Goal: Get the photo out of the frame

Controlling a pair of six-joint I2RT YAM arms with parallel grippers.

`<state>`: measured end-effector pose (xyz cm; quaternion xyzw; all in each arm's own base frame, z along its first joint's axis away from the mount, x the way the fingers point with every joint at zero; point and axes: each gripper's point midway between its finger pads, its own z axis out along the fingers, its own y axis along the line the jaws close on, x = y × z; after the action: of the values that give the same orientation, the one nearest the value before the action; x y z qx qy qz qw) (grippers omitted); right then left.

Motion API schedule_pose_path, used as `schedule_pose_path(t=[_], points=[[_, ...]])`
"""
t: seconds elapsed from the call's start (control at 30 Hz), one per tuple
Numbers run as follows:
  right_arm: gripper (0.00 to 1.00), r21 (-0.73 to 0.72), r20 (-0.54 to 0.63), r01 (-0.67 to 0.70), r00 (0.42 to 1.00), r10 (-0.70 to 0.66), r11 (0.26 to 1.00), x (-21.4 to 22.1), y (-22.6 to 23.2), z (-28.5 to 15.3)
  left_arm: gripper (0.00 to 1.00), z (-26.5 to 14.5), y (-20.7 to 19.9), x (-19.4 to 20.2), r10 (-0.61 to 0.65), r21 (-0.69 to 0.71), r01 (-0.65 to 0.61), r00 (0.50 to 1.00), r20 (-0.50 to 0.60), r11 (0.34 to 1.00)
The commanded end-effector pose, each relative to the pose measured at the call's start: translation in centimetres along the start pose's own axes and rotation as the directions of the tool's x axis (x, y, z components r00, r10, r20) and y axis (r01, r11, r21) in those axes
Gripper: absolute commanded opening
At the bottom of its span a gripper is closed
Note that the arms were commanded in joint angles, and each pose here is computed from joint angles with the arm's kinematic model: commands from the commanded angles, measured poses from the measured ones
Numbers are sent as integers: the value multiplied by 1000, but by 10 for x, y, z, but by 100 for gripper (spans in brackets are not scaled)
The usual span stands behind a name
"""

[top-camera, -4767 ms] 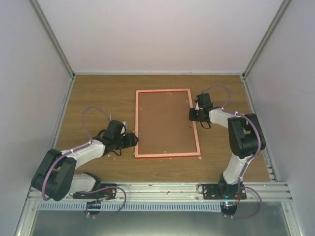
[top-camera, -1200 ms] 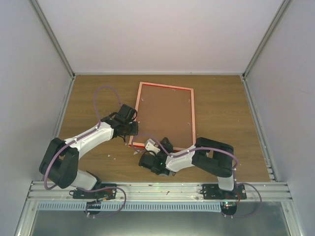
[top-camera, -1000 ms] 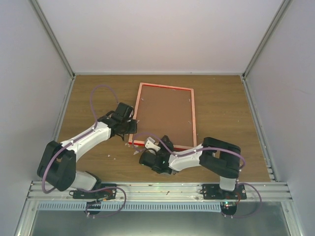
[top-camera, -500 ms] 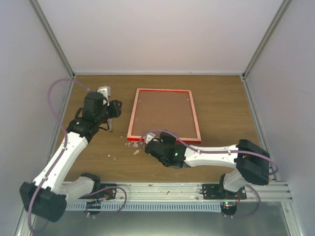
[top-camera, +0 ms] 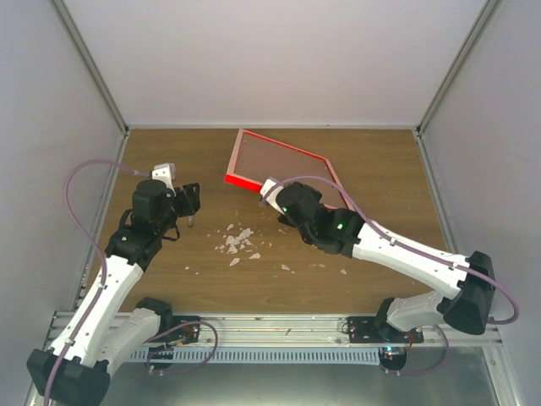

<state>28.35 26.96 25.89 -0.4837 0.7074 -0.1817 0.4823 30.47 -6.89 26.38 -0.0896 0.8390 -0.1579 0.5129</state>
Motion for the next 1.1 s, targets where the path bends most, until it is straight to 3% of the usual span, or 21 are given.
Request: schedule_pose_path(t=[0.0,0.53,0.73,1.07], points=[[1,-12,128,-148,981,148,989,-33,-40,-22,60,3,2,-6,-19,7,18,998,53,1000],[1,-146,241,-415,865,439,898,-97,-100,-55,74,15,3,11,-35,20,35,999,13,999],[0,-268,306,-530,745,593,804,-124,-117,-80,80,15,6,17,-41,15,41,999,4,999],[1,-514,281,-645,496,821,565,-133,-134,-93,84,15,9,22,-46,10,46,999,-6,999]])
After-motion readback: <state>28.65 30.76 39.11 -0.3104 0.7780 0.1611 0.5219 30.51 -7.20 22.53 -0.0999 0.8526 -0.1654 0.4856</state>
